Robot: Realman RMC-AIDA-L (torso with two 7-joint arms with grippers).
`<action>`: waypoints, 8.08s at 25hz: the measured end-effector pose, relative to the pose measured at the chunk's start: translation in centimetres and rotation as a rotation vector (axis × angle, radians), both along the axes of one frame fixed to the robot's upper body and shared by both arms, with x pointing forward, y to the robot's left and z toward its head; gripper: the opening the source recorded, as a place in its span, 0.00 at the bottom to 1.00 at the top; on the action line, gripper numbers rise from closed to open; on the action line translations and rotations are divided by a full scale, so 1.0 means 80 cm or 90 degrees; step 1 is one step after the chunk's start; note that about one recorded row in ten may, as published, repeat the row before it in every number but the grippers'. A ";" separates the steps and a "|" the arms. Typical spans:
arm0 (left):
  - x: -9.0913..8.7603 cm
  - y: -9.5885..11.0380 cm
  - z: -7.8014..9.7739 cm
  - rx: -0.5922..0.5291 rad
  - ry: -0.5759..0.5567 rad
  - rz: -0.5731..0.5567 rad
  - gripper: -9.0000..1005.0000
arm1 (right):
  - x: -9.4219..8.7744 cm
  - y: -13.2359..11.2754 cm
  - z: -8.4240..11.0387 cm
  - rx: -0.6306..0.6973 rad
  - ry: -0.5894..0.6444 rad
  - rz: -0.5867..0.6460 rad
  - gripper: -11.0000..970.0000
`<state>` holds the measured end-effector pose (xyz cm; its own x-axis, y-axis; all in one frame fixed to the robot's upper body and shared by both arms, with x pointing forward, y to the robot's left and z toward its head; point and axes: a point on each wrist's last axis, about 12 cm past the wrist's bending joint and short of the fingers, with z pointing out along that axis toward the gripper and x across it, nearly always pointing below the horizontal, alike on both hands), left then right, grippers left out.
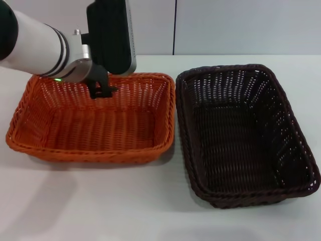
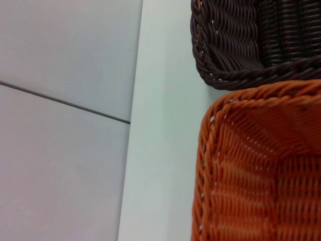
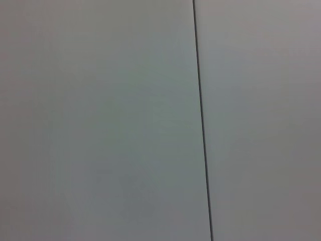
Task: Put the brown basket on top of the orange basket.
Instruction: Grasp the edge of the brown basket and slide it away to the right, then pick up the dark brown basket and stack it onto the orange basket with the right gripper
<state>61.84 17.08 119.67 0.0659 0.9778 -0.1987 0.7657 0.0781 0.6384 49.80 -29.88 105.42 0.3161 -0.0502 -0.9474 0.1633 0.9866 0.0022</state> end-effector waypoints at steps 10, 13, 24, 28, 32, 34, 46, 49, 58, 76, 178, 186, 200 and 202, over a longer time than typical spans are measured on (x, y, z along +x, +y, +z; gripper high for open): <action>-0.008 0.043 0.037 -0.324 -0.302 0.155 0.56 | -0.003 -0.003 -0.001 0.008 -0.002 -0.016 0.64; -0.041 0.105 0.030 -0.581 -0.456 0.260 0.57 | 0.002 -0.003 0.008 0.017 -0.023 -0.019 0.64; -0.157 0.209 -0.120 -0.771 -0.561 0.445 0.81 | 0.085 0.064 0.122 0.001 0.157 0.306 0.64; -0.173 0.220 -0.148 -0.773 -0.561 0.497 0.83 | 0.100 0.082 0.158 -0.040 0.276 0.357 0.64; -0.182 0.229 -0.173 -0.762 -0.546 0.546 0.83 | 0.108 0.097 0.201 -0.091 0.440 0.393 0.64; -0.182 0.232 -0.184 -0.755 -0.535 0.566 0.83 | 0.100 0.104 0.218 -0.149 0.532 0.442 0.64; -0.175 0.236 -0.198 -0.751 -0.519 0.602 0.83 | 0.038 0.115 0.244 -0.332 0.721 0.673 0.64; -0.175 0.237 -0.200 -0.751 -0.518 0.609 0.83 | 0.026 0.116 0.243 -0.360 0.765 0.714 0.64; -0.175 0.237 -0.203 -0.755 -0.517 0.621 0.83 | 0.018 0.124 0.232 -0.395 0.846 0.770 0.63; -0.171 0.233 -0.207 -0.760 -0.502 0.622 0.83 | 0.046 0.152 0.183 -0.468 0.952 0.751 0.63; -0.167 0.245 -0.219 -0.772 -0.506 0.660 0.83 | 0.005 0.272 0.167 -1.329 0.061 0.570 0.20; -0.163 0.242 -0.217 -0.777 -0.506 0.652 0.83 | 0.017 0.261 0.158 -1.335 0.089 0.567 0.21; -0.147 0.234 -0.210 -0.788 -0.503 0.634 0.83 | 0.021 0.244 0.152 -1.293 0.136 0.549 0.22; -0.146 0.233 -0.210 -0.789 -0.502 0.633 0.83 | 0.018 0.241 0.153 -1.287 0.136 0.547 0.27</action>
<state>50.19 35.74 102.86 0.0333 0.0197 -0.9993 -0.2978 0.9546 0.0089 51.21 -10.59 117.68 0.7225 -0.6717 0.1638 -0.3284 -0.5419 -0.7736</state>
